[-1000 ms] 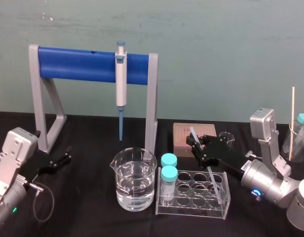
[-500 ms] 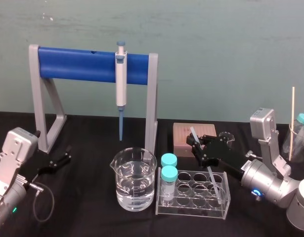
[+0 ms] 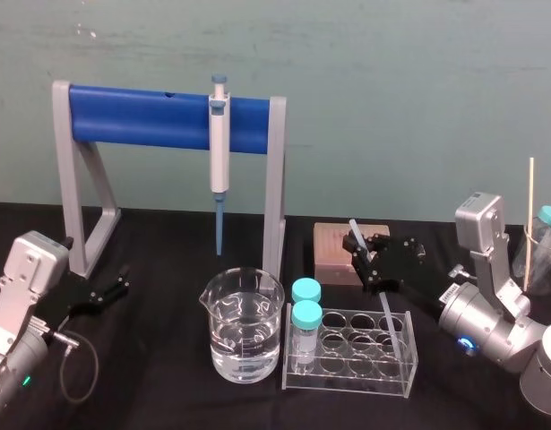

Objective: Pick up the stirring rod with one hand, then place it down.

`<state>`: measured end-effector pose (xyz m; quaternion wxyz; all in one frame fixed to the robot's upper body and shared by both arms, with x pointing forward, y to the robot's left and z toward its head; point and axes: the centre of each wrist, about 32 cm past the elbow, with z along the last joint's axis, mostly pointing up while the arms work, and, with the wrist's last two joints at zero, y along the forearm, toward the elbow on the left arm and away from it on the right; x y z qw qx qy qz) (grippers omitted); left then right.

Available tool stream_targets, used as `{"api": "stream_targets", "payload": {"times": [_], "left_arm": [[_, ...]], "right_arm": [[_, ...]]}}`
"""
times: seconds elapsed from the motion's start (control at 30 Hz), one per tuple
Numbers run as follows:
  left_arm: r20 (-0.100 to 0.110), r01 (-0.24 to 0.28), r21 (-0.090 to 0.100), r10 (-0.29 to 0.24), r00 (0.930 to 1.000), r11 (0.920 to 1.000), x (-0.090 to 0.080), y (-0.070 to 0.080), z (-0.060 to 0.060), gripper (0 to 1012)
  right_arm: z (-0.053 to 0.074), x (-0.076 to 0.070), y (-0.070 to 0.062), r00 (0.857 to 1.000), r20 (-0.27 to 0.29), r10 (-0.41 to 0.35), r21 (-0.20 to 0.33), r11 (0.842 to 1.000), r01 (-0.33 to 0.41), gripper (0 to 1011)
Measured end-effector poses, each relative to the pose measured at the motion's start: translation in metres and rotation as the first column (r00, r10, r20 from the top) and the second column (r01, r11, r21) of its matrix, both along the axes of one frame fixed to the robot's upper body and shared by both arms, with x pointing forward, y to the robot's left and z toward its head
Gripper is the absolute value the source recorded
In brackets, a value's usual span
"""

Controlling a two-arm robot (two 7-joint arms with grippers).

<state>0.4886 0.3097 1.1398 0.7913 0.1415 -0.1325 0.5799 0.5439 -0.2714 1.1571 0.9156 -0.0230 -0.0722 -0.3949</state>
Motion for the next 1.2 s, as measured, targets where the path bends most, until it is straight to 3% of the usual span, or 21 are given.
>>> {"api": "stream_targets", "payload": {"times": [0.33,0.87,1.2], "left_arm": [[0.000,0.000,0.000,0.000,1.0000,1.0000,0.000,0.000,0.000,1000],[0.000,0.000,0.000,0.000,1.0000,1.0000,0.000,0.000,0.000,1000],[0.000,0.000,0.000,0.000,1.0000,1.0000,0.000,0.000,0.000,1000]], "right_arm": [[0.011,0.001,0.000,0.995,0.094,-0.018,0.015,1.000,0.017,66],[0.038,0.014,0.004,0.969,0.242,-0.049,0.120,0.993,0.021,66],[0.029,0.010,0.003,0.937,0.331,-0.113,0.176,0.983,0.056,66]]}}
